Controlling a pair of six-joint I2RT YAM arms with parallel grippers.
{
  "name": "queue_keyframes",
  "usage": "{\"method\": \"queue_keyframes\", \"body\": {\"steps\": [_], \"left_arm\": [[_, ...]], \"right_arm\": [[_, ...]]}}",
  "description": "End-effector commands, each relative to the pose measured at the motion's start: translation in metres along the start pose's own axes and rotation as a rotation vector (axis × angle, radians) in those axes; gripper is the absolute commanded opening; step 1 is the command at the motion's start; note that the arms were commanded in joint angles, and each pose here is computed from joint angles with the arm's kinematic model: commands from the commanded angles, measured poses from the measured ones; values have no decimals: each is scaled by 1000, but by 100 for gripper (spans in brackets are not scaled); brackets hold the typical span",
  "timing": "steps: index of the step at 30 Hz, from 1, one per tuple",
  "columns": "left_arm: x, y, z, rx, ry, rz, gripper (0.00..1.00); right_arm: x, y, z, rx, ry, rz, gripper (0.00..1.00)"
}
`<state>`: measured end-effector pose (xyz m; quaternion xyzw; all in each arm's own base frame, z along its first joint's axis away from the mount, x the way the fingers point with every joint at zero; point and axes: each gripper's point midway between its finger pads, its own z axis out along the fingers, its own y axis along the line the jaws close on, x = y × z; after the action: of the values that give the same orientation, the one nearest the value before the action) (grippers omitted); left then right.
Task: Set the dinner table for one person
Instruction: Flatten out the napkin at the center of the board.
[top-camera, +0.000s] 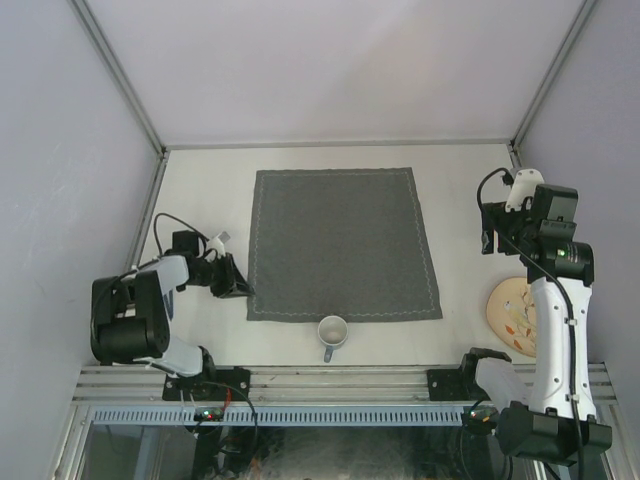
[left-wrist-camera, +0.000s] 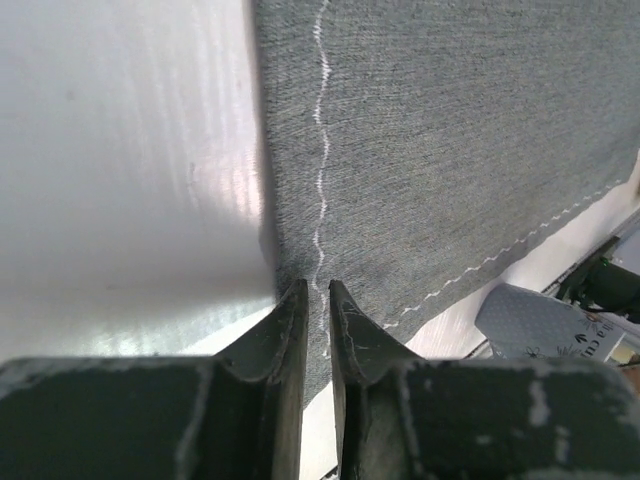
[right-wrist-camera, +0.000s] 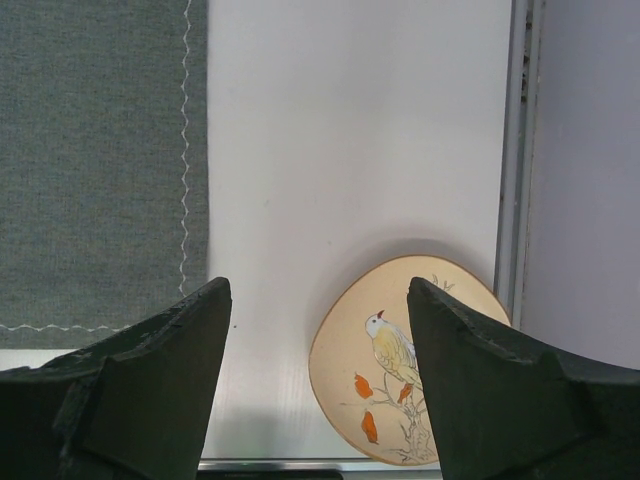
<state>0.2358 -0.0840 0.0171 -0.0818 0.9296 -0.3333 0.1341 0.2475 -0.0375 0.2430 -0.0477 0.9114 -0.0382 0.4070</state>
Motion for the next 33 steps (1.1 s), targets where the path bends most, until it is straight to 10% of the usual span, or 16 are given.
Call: {"method": "queue_keyframes", "body": {"steps": [1, 11, 21, 33], "left_arm": [[-18, 7, -14, -64, -95, 38, 19], [-46, 12, -36, -181, -150, 123, 16], [-101, -25, -100, -251, -525, 332, 24], [-102, 10, -107, -384, -605, 308, 23]], "right_arm": [[-13, -2, -7, 20, -36, 12, 71], [-18, -1, -2, 20, -42, 0, 72], [-5, 7, 18, -21, 2, 7, 72], [51, 14, 52, 42, 256, -113, 72]]}}
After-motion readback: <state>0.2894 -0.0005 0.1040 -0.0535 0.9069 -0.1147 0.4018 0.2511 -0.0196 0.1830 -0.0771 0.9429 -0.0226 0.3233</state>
